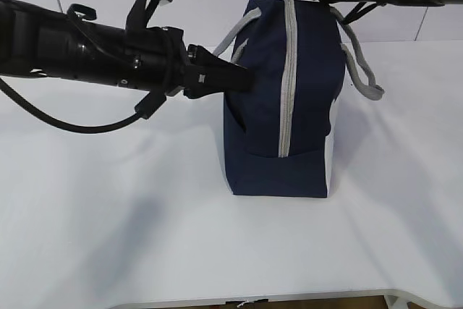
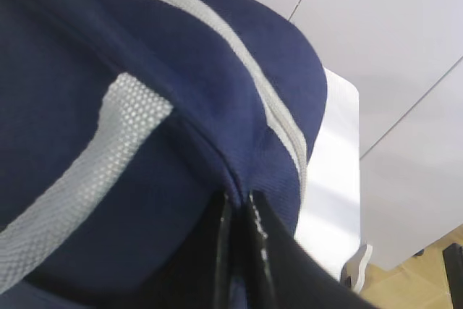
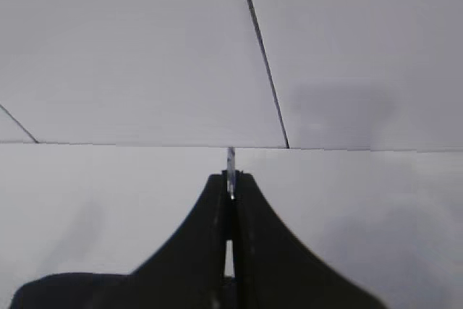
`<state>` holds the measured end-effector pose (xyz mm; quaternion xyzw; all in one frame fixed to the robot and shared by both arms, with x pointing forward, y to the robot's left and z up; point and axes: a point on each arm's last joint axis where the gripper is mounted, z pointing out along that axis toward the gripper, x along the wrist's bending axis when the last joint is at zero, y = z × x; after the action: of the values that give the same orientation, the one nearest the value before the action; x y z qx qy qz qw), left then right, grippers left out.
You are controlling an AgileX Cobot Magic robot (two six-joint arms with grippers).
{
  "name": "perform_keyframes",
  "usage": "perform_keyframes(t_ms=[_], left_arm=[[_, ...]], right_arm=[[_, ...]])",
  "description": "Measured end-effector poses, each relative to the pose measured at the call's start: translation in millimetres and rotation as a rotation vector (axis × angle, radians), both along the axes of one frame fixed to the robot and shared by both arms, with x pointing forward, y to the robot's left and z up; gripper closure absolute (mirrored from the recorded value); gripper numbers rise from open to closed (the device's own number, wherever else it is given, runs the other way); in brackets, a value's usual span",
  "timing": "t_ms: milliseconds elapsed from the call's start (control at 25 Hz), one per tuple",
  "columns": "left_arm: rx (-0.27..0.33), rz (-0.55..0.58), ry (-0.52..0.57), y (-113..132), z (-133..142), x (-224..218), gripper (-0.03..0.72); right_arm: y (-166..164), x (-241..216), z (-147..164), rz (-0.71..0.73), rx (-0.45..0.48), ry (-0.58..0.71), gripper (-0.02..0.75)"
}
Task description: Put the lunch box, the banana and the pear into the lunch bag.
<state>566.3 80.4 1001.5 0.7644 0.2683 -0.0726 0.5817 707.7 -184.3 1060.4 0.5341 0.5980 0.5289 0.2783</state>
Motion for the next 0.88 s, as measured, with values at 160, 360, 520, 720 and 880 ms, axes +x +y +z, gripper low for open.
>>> perform_keyframes(t_ms=[160,360,520,720,880], left_arm=[[0.003,0.013,-0.001,8,0,5,0.697],[0.007,0.044,-0.003,22,-1,12,0.697],[0.011,0.073,-0.004,33,-1,18,0.697],[0.013,0.107,-0.004,45,-1,24,0.698],[0.014,0.129,-0.004,52,-1,28,0.697]], right_arm=[[-2,-6,5,0.045,-0.074,-0.025,0.72],[-3,-18,9,0.083,-0.165,-0.041,0.72],[-5,-29,6,0.121,-0.223,-0.032,0.72],[-12,-55,5,0.154,-0.273,-0.009,0.72],[-21,-82,7,0.175,-0.294,0.011,0.72]])
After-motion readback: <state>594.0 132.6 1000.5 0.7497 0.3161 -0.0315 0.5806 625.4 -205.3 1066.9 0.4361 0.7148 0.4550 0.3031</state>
